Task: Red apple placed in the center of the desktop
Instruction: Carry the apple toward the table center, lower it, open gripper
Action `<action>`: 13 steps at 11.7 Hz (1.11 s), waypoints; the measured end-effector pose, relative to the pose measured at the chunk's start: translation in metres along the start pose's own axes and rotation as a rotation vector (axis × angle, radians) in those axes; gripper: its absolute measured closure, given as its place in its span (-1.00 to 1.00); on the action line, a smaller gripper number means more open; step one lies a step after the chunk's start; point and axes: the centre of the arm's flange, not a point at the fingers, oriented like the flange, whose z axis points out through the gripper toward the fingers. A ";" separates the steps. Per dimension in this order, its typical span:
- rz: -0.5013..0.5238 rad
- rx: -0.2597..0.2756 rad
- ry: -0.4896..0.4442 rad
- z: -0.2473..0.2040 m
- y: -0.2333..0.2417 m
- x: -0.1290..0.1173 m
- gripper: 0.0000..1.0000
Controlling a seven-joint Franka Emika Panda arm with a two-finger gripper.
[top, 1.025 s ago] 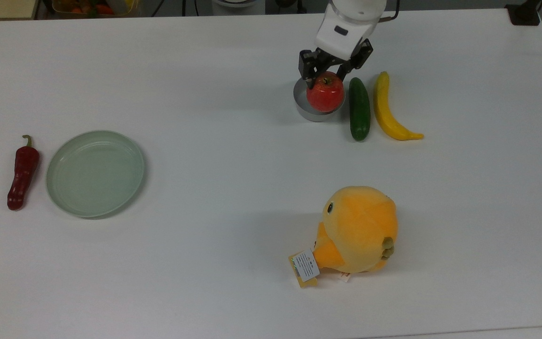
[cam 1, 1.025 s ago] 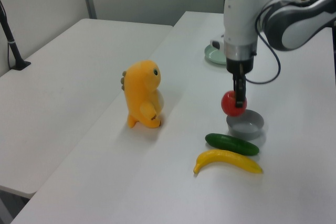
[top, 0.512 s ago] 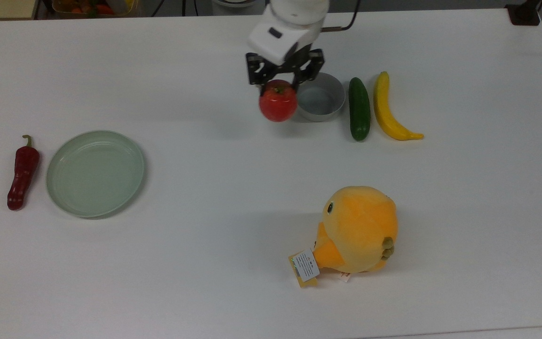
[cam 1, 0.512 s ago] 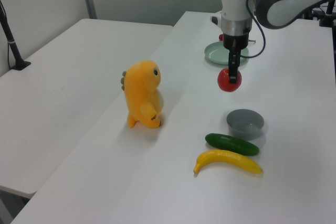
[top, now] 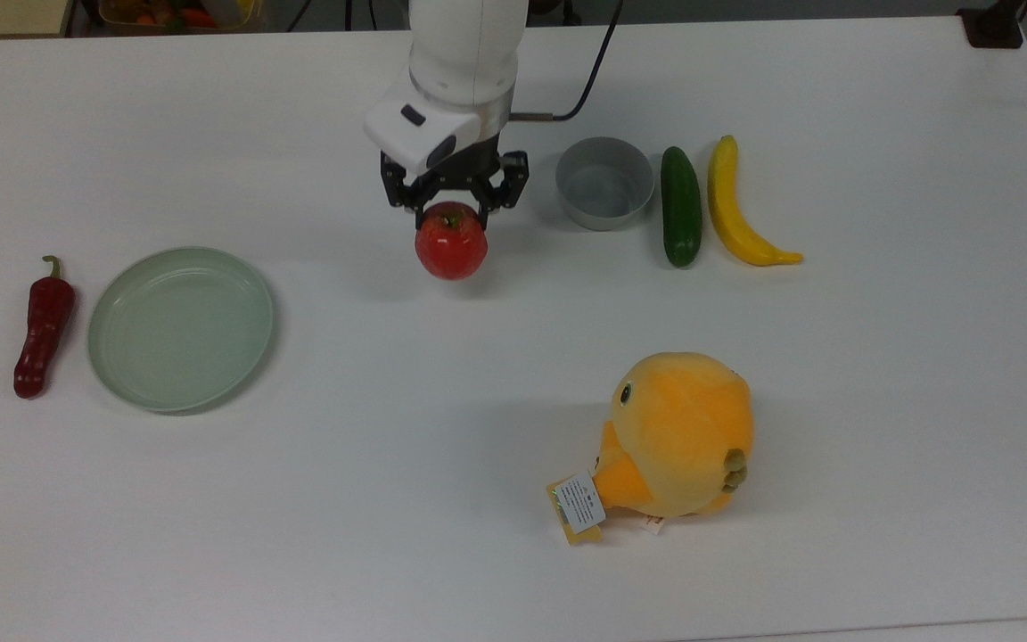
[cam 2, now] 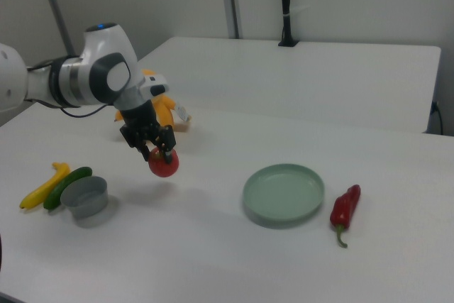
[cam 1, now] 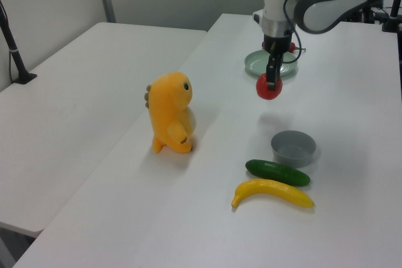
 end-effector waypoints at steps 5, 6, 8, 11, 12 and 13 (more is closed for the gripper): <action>0.005 0.013 -0.017 0.038 -0.003 0.007 -0.32; 0.006 0.013 -0.017 0.038 -0.003 0.007 -0.32; 0.007 0.013 -0.017 0.038 -0.003 0.007 -0.40; 0.007 0.013 -0.017 0.038 -0.003 0.007 -1.00; 0.007 0.013 -0.017 0.038 -0.003 0.007 -1.00; 0.007 0.013 -0.017 0.038 -0.003 0.007 -1.00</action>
